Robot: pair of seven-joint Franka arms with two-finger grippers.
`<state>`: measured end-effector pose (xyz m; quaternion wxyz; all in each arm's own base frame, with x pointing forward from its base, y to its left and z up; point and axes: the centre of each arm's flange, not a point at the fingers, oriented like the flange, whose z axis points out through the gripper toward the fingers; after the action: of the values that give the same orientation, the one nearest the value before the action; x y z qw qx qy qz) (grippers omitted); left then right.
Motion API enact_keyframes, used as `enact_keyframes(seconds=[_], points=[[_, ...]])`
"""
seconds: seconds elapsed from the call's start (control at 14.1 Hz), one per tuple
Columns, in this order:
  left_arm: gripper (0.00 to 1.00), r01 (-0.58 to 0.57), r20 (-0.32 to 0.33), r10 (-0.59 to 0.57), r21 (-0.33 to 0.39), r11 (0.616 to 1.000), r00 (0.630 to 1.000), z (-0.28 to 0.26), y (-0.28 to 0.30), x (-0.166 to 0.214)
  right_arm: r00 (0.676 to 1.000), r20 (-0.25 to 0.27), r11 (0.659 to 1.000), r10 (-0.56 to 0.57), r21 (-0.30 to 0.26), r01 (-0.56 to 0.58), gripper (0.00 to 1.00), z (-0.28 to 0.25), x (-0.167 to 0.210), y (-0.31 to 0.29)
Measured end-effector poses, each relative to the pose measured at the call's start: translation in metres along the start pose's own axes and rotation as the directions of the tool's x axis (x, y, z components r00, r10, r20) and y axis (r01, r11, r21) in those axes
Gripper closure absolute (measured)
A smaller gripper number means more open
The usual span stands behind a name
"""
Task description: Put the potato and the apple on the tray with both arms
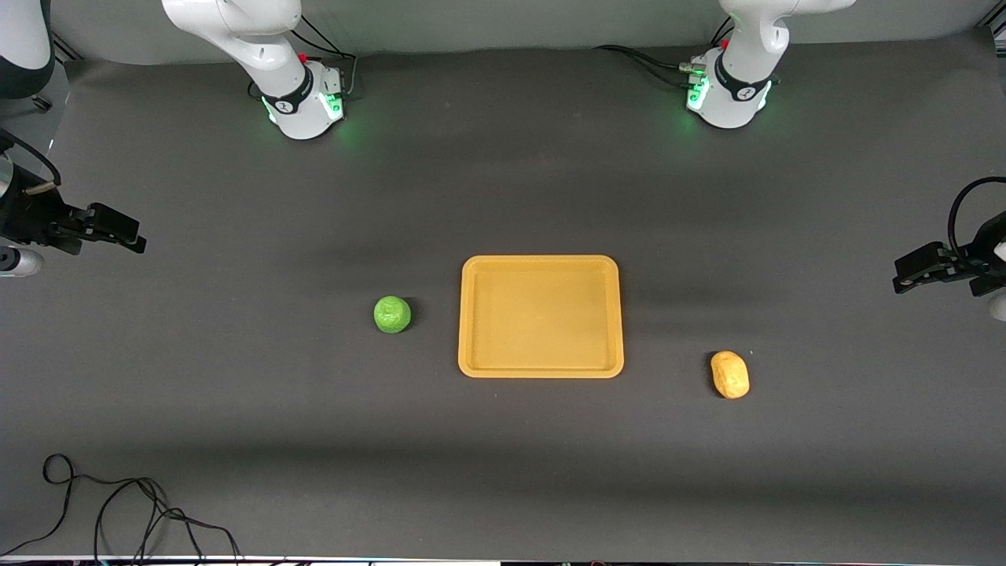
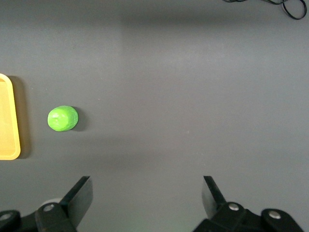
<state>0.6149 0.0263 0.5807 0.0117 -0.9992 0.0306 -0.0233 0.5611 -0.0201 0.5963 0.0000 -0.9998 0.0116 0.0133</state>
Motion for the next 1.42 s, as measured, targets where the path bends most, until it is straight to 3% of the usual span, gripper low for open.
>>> enact_keyframes(seconds=[0.64, 0.99, 1.42], points=[[0.00, -0.001, -0.021, 0.001, -0.005, 1.000, 1.000, -0.001, 0.002, 0.002, 1.000, 0.009, 1.000, -0.002, 0.000, 0.002, 0.00, 0.000, -0.001, -0.001], [0.00, 0.002, -0.042, -0.002, -0.005, 1.000, 0.999, 0.037, 0.004, 0.006, 1.000, 0.013, 1.000, -0.004, 0.000, 0.004, 0.00, 0.002, 0.000, -0.002], [0.00, -0.026, 0.057, 0.028, -0.021, 0.999, 0.998, 0.110, 0.044, 0.002, 1.000, 0.015, 1.000, -0.004, 0.000, 0.004, 0.00, 0.003, 0.002, -0.002]])
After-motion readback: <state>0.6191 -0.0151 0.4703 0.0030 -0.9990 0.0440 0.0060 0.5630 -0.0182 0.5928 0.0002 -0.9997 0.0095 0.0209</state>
